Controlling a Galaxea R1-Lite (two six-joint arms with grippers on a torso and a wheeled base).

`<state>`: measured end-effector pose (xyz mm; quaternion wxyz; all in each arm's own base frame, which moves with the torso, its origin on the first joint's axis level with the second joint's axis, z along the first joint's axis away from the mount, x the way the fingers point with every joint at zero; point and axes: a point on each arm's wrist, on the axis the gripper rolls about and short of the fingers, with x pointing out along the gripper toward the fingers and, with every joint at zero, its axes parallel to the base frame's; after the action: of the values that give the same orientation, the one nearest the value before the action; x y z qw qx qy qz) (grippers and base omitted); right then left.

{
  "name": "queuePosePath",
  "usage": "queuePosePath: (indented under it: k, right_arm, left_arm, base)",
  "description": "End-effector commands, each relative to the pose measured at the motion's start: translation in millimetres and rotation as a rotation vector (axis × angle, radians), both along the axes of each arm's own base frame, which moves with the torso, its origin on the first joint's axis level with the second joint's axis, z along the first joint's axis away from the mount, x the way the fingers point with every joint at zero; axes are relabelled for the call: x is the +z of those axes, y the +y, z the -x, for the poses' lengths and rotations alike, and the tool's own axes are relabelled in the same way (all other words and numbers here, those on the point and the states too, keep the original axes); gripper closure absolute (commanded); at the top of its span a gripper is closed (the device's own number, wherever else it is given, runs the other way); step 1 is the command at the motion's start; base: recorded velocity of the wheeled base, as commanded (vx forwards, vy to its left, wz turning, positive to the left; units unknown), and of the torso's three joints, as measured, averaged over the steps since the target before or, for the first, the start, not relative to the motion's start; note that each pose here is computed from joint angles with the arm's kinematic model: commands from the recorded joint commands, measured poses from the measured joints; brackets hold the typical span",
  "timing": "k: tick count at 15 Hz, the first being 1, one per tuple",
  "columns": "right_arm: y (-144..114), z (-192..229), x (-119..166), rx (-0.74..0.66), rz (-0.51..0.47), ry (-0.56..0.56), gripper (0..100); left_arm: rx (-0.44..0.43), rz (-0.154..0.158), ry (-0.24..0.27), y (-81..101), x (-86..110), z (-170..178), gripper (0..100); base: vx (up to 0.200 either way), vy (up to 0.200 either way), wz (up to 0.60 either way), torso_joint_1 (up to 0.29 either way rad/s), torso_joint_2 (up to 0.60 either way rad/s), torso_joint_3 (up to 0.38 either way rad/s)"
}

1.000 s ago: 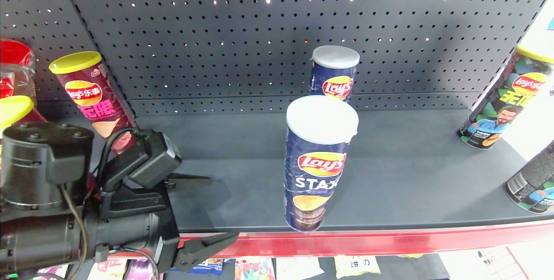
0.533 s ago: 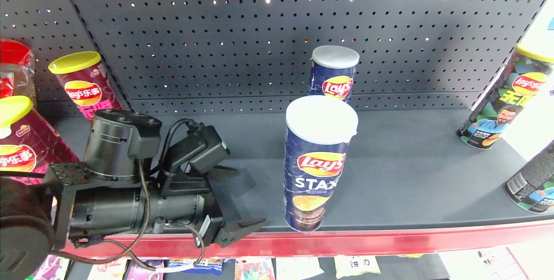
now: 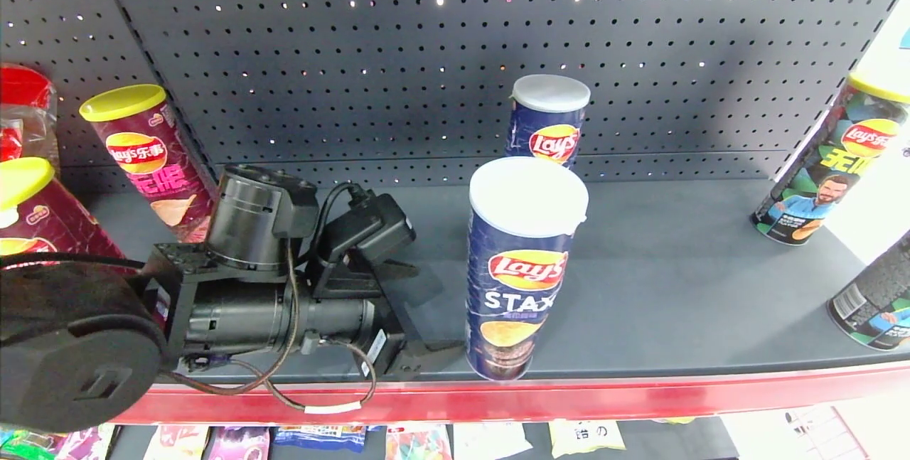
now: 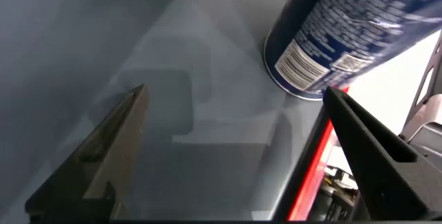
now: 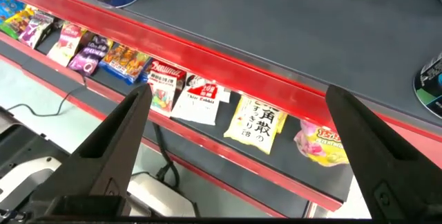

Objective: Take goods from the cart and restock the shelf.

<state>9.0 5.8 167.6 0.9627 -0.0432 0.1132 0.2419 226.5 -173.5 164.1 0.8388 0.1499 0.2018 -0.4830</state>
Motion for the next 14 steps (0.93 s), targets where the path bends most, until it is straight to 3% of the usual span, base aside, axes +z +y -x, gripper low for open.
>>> queuePosePath:
  k: [1,14]
  right_arm:
    - [0,-1,0,0.001,0.002,0.005,0]
    - [0,0,0,-0.003,0.002,0.001,0]
  left_arm:
    - [-0.001,-0.003,0.005,-1.6,-1.9,-2,0]
    - [-0.018,0.003,-0.014,-18.0,0.7,-11,0]
  base:
    - [0.000,0.000,0.00,0.000,0.00,0.000]
    - [0.000,0.000,0.00,0.000,0.00,0.000]
